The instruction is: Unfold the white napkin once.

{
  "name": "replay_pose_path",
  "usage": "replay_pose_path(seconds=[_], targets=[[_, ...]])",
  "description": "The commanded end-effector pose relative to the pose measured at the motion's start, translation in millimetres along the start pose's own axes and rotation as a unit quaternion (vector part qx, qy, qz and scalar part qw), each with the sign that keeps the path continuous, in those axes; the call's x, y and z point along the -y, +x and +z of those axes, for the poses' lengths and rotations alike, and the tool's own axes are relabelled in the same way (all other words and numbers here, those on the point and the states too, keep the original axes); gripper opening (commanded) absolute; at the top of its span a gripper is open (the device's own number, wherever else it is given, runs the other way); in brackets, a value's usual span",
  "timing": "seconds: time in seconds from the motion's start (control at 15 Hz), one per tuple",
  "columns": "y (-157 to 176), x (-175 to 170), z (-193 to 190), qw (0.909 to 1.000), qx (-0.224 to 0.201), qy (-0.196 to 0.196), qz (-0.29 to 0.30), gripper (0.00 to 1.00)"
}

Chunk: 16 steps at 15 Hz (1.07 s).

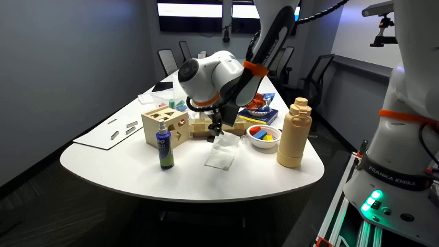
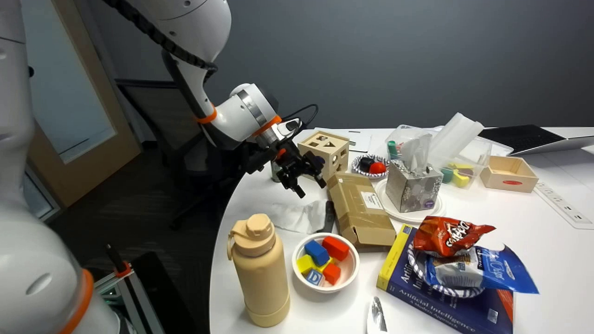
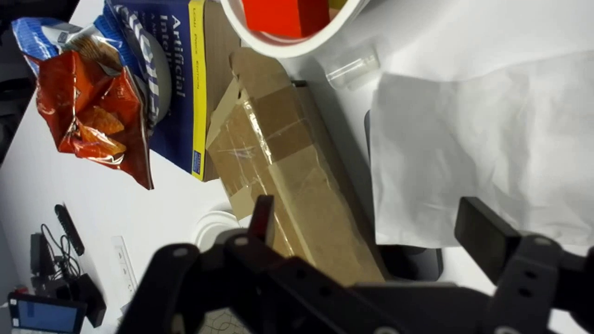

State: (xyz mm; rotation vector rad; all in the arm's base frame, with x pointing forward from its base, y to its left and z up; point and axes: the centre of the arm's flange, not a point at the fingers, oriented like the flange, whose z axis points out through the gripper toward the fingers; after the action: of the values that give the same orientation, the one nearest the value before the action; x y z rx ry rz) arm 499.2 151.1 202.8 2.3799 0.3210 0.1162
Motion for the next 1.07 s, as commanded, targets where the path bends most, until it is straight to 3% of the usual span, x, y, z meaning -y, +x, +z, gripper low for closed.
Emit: replay_pose_path(seconds=[0.0,0.27,0.53,0.73,1.0], targets=[[-36,-32,-2,0.9965,0.018,0.079,0.020,1.00],[-63,-47,18,0.9808,0.055,0.186,0.024,1.00],[-77,-54,24,0.9559,0.070,0.285,0.015,1.00],[-79,-59,15,0.9415,0.072,0.329,0.005,1.00],[-76,-65,-3,0.9364,0.062,0.345,-0.004,1.00]])
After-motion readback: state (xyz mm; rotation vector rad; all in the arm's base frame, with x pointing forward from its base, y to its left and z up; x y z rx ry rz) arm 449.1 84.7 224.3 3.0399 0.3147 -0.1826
